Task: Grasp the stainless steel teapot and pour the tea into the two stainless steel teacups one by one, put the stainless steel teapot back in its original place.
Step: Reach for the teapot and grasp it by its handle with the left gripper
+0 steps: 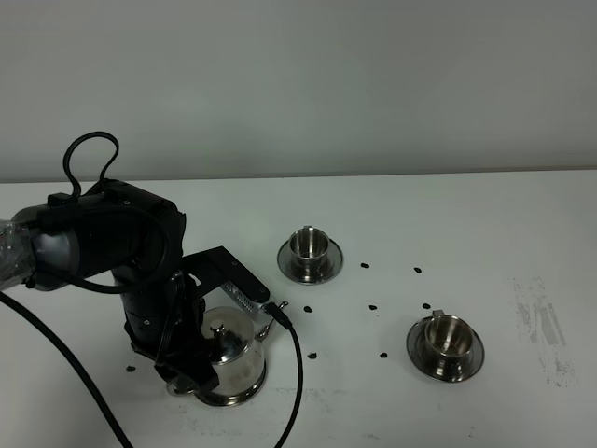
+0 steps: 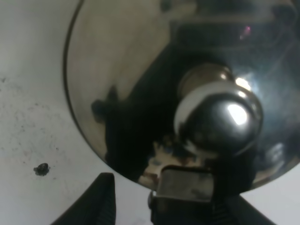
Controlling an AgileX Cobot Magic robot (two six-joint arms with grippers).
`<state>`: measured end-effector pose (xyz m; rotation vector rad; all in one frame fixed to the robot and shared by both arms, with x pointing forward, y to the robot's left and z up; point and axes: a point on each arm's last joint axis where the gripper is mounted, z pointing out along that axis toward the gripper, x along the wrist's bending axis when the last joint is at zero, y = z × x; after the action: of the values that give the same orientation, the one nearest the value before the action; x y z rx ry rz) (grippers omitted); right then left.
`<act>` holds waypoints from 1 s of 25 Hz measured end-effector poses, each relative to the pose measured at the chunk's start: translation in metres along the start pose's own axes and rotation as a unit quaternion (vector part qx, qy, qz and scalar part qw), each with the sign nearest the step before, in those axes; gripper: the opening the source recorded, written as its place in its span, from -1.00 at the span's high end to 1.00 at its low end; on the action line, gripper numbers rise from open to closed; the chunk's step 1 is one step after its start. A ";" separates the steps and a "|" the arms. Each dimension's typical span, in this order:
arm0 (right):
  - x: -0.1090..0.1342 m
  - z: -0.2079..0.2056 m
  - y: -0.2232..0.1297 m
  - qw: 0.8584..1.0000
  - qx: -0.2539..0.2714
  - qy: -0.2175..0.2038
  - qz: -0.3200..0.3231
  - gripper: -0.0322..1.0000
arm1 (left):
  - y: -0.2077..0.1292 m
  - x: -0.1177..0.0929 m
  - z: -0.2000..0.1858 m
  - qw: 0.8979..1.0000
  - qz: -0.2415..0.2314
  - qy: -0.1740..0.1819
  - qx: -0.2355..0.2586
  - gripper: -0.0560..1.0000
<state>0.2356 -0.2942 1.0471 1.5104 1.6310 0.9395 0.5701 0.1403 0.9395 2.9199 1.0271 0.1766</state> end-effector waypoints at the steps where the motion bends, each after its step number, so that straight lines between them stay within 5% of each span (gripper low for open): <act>1: 0.000 0.000 0.000 1.000 0.000 0.000 0.000 -0.15 | 0.000 0.000 0.000 1.000 0.000 0.000 -0.001 -0.02; 25: 0.000 0.000 0.000 1.000 0.000 0.000 0.000 -0.15 | 0.004 -0.008 0.000 1.000 0.002 -0.008 -0.009 0.01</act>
<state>0.2356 -0.2942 1.0471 1.5104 1.6310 0.9395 0.5668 0.1318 0.9395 2.9023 1.0133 0.1609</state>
